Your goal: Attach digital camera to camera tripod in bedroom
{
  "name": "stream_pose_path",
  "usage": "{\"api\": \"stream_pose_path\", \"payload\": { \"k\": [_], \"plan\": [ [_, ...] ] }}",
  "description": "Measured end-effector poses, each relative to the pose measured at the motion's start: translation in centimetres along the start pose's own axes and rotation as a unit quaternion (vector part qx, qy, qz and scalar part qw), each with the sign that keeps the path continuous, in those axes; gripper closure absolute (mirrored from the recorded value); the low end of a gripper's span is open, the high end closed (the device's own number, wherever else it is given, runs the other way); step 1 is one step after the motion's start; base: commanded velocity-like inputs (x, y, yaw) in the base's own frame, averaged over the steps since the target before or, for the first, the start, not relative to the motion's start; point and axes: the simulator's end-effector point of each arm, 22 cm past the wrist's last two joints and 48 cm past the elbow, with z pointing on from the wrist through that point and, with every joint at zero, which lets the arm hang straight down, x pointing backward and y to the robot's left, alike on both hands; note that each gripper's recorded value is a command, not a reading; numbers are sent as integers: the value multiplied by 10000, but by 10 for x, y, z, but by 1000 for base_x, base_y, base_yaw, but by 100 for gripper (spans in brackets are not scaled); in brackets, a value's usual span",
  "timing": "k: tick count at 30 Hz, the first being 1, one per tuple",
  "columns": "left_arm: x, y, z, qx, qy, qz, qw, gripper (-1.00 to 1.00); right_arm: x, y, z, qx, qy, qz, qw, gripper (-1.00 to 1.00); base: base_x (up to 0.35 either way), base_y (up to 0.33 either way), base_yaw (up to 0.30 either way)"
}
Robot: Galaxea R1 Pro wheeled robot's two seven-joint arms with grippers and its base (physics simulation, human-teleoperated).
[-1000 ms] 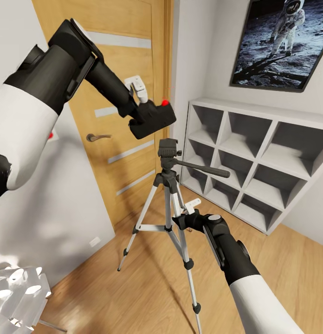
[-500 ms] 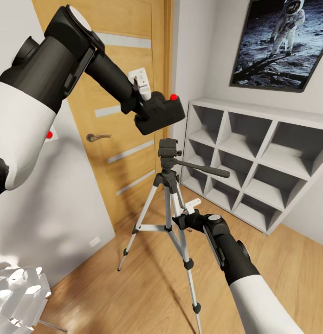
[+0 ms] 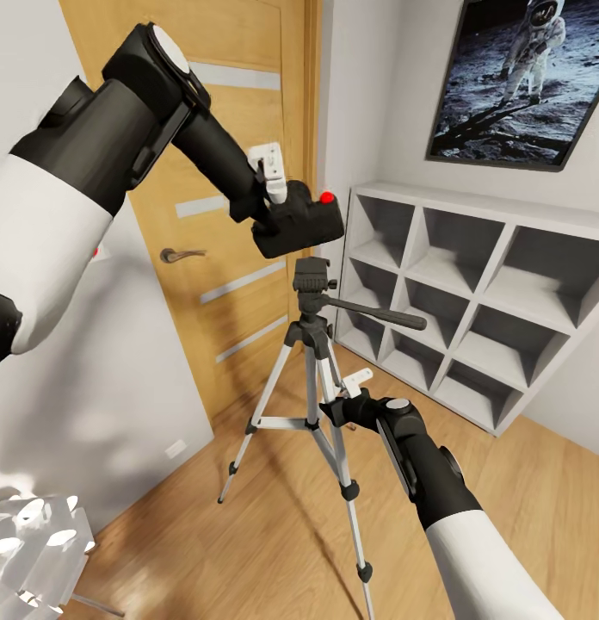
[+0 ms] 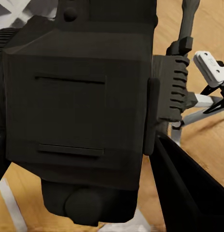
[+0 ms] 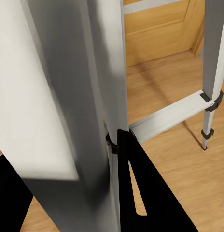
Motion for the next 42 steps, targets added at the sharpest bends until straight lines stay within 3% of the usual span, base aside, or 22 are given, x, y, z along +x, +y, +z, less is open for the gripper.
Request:
{"api": "stream_pose_path", "payload": {
  "k": [5, 12, 16, 33, 42],
  "plan": [
    [1, -13, 13, 201, 154, 117, 9996, 100, 0, 0, 0, 2, 1, 8, 10000, 100, 0, 0, 0],
    [-14, -33, 16, 627, -206, 90, 9978, 100, 0, 0, 0, 3, 1, 8, 10000, 100, 0, 0, 0],
    [-16, -36, 16, 698, -283, 76, 9971, 100, 0, 0, 0, 3, 0, 8, 10000, 100, 0, 0, 0],
    [-17, -36, 15, 690, -305, 99, 9971, 100, 0, 0, 0, 0, 0, 2, 10000, 100, 0, 0, 0],
    [-22, -31, 12, 359, -178, 395, 9984, 100, 0, 0, 0, 0, -1, 1, 10000, 100, 0, 0, 0]
  ]
}}
